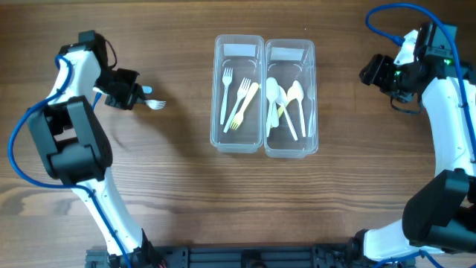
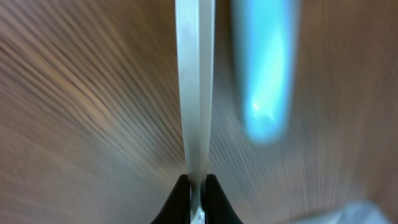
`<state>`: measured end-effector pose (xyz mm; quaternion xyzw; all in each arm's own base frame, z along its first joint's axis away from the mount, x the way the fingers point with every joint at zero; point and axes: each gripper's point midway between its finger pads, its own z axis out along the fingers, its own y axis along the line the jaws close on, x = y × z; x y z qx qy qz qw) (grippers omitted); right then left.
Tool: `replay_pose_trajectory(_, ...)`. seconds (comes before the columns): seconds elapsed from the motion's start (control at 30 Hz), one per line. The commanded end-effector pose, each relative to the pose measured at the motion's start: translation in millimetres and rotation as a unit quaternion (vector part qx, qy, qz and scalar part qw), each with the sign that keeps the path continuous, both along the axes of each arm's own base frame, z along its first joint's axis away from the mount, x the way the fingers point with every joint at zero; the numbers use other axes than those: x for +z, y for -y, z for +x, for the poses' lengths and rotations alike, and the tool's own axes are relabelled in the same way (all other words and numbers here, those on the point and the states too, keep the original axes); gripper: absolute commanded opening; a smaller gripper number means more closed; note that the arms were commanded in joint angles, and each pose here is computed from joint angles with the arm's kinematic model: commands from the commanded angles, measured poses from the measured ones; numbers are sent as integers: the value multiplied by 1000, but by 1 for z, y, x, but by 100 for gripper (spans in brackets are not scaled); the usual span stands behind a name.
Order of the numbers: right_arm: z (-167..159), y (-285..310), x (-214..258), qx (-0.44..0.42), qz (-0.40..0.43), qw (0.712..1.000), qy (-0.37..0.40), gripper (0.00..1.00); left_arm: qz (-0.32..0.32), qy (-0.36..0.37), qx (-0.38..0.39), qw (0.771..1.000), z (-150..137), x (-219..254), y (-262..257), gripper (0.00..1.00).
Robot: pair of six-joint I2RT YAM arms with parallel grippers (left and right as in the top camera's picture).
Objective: Pack container
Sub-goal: 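Move the left gripper back and grasp a white fork, then place the white fork into the left container and open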
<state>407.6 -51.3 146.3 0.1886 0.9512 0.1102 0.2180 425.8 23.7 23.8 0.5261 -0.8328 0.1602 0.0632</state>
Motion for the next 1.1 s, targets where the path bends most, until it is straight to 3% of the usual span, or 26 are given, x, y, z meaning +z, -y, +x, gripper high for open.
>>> replay_pose_trajectory(0.0,1,-2,-5,-2,8,1000,-6,73,38,101,-141,984,8,59,33,4)
replay_pose_trajectory(0.13,2,-2,-5,-2,7,1000,-3,73,124,158,-276,940,9,91,69,4)
replay_pose_trajectory(0.27,3,-2,-5,-2,7,1000,-1,73,224,197,-402,866,10,111,116,4)
replay_pose_trajectory(0.43,3,-2,-5,-2,7,1000,-1,73,233,256,-534,772,5,118,192,4)
replay_pose_trajectory(0.53,3,-2,-5,-2,7,1000,-1,73,270,280,-560,731,10,123,216,4)
replay_pose_trajectory(0.6,3,-2,-5,-2,7,1000,-1,73,268,285,-564,727,11,118,225,8)
replay_pose_trajectory(0.67,3,-2,-5,-2,7,1000,-1,73,260,279,-569,729,11,110,227,21)
replay_pose_trajectory(0.77,3,-2,-5,-2,7,1000,-1,73,257,269,-573,730,11,99,228,27)
replay_pose_trajectory(0.9,3,-3,-4,-3,10,1000,-1,73,277,290,-556,728,19,120,222,22)
replay_pose_trajectory(0.97,1,-3,-5,-3,10,1000,-5,73,328,296,-466,767,32,152,188,25)
replay_pose_trajectory(1.07,-1,-3,-6,-2,11,1000,-10,73,340,282,-345,828,39,171,128,38)
